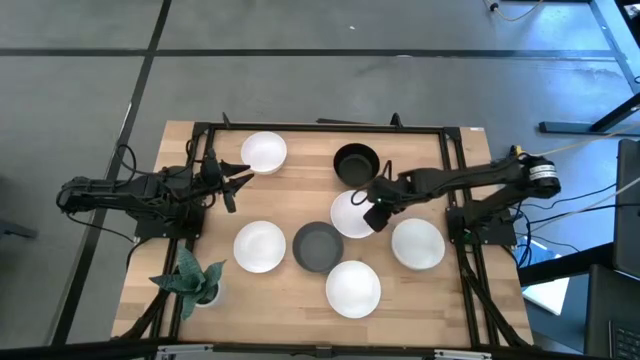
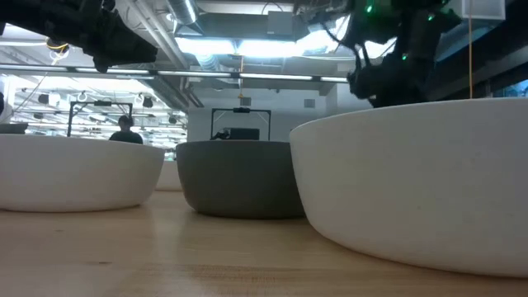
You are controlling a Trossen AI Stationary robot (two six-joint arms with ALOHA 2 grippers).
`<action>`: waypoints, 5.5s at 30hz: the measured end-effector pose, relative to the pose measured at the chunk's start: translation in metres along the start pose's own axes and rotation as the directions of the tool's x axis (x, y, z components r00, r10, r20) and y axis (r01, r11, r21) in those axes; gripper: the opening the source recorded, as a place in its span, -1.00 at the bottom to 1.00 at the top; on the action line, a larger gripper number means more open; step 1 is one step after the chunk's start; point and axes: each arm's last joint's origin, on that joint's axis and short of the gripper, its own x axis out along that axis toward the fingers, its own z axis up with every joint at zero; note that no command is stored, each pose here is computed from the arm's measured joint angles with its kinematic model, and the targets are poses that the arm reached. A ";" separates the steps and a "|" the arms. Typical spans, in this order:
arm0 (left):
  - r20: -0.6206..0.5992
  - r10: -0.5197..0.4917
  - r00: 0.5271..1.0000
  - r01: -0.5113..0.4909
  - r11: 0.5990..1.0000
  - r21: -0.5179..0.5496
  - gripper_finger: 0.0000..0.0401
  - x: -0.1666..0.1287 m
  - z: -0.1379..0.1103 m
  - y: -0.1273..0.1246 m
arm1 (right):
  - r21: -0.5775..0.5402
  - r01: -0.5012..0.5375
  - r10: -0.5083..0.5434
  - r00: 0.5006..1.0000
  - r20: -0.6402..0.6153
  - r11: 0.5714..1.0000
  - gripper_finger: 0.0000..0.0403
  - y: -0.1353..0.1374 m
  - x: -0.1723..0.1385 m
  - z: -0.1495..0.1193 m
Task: Nest bowls inside each other
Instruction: Stack the white bowl on the white bowl
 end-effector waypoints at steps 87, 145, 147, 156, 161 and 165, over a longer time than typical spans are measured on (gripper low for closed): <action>0.000 0.000 1.000 0.000 1.000 0.003 -0.38 0.000 0.000 0.000 | 0.129 -0.047 0.081 0.957 -0.277 0.991 -0.97 -0.063 -0.111 -0.087; 0.000 0.001 1.000 -0.001 1.000 0.003 -0.38 0.000 0.000 0.000 | 0.071 -0.203 0.202 0.979 0.017 0.977 -0.12 -0.040 -0.061 -0.083; 0.000 0.001 1.000 -0.001 1.000 0.003 -0.38 0.000 0.000 0.000 | 0.047 -0.248 0.245 0.968 0.055 0.968 -0.12 -0.035 -0.070 -0.077; 0.000 0.000 1.000 0.000 1.000 0.003 -0.38 0.000 0.000 0.000 | -0.190 -0.362 0.393 0.904 0.169 0.913 -0.12 0.002 -0.089 -0.045; 0.000 0.000 1.000 0.000 1.000 0.003 -0.38 0.000 0.000 0.000 | -0.350 -0.314 0.359 0.930 0.072 0.883 -0.12 0.029 -0.071 -0.034; 0.000 0.001 1.000 -0.001 1.000 0.003 -0.38 0.000 0.000 0.000 | -0.437 -0.279 0.318 0.948 0.017 0.855 -0.12 0.050 -0.054 -0.024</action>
